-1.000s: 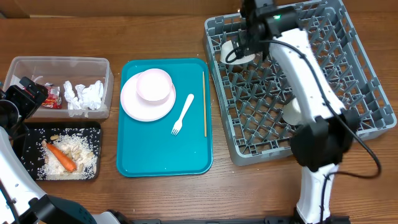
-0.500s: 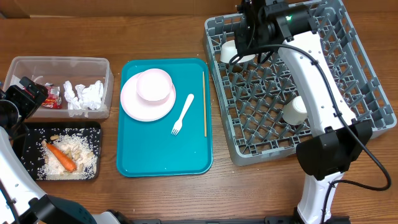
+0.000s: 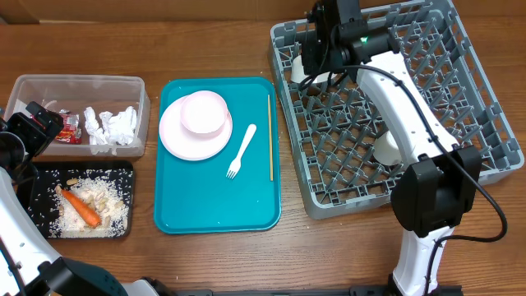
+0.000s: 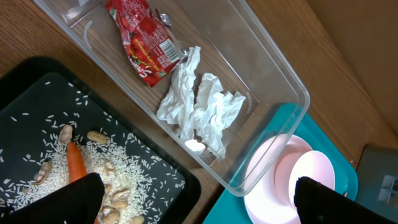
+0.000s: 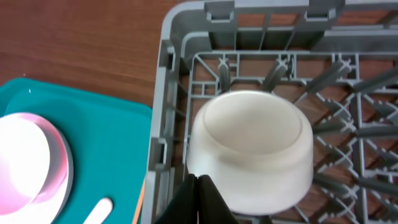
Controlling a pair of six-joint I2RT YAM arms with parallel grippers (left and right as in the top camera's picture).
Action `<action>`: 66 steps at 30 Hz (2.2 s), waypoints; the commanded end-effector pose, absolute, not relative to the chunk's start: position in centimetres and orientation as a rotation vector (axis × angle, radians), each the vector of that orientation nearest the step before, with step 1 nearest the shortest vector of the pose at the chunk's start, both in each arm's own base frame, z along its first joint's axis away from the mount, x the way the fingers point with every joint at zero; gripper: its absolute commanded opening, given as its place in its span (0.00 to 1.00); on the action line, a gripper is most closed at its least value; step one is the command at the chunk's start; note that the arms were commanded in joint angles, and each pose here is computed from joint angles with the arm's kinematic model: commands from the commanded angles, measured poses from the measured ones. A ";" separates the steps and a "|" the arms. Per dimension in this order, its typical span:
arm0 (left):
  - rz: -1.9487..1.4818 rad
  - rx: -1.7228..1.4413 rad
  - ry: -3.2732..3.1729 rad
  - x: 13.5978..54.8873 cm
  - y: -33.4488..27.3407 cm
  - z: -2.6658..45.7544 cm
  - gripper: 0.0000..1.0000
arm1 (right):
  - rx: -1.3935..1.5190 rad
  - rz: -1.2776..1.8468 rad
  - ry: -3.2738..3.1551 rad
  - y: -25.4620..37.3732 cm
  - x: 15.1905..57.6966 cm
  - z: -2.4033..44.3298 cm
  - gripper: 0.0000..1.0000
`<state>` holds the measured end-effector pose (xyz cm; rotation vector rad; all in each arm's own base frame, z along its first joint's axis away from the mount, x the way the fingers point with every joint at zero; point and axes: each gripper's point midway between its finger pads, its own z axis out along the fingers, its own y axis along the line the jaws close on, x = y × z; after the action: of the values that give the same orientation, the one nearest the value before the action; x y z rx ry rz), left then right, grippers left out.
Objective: Sort waste into correct bins and load items into the dishwasher rack
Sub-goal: 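Open the right gripper and raise it off the cup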
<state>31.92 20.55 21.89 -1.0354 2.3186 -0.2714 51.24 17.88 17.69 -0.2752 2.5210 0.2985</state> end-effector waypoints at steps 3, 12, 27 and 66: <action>-0.255 -1.031 2.301 32.2 20.9 22.7 1.00 | -0.267 0.308 2.526 18.0 51.3 15.2 0.09; -0.255 -1.031 2.301 32.2 20.9 22.7 1.00 | -0.255 0.265 2.559 17.3 50.9 12.7 0.17; -0.255 -1.031 2.301 32.2 20.9 22.7 1.00 | -0.222 0.249 2.597 16.6 49.3 15.0 0.04; -0.255 -1.031 2.301 32.2 20.9 22.7 1.00 | -0.193 0.259 2.450 16.1 50.5 20.4 0.04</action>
<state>31.91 20.54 21.89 -1.0356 2.3189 -0.2715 51.95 15.92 12.41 -0.1916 2.5720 0.1787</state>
